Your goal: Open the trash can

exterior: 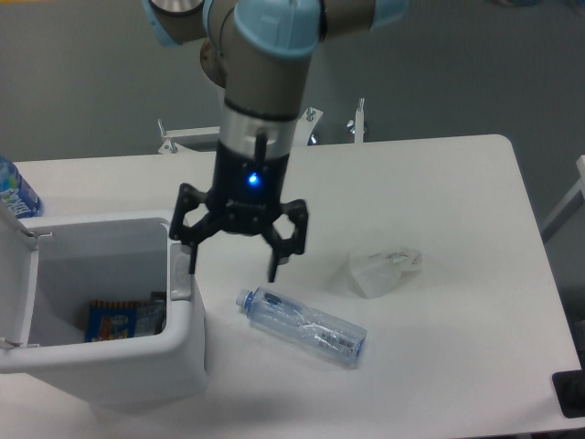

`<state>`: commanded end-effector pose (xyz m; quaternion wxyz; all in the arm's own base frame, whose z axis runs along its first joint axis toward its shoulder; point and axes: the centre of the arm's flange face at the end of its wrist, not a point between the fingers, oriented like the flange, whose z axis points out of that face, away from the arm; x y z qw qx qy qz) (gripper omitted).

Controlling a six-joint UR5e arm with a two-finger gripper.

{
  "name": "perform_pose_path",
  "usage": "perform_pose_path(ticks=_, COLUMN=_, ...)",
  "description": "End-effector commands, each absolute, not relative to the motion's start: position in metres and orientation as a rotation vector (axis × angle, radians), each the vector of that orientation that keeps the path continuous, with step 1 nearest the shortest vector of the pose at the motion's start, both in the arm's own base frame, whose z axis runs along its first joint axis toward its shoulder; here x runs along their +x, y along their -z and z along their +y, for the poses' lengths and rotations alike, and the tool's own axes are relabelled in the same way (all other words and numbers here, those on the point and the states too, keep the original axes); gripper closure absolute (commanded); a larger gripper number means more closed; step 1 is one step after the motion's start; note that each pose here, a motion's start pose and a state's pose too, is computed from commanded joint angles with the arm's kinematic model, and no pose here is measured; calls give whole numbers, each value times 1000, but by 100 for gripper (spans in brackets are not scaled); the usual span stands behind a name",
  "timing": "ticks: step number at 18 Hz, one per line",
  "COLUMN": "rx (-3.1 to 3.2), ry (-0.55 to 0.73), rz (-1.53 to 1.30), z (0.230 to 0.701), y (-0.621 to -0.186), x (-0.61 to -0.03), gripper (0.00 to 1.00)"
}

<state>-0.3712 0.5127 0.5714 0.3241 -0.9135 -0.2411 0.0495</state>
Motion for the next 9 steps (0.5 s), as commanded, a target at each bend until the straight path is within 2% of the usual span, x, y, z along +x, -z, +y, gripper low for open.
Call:
perform_pose_path(ticks=3, rx=-2475, ry=-321, rz=-551, z=469, y=-569, x=-424, gripper=0)
perform_pose_path(ticks=9, rx=-2734, ry=-526, rz=-186, z=366, y=-532, x=-499, gripper=0)
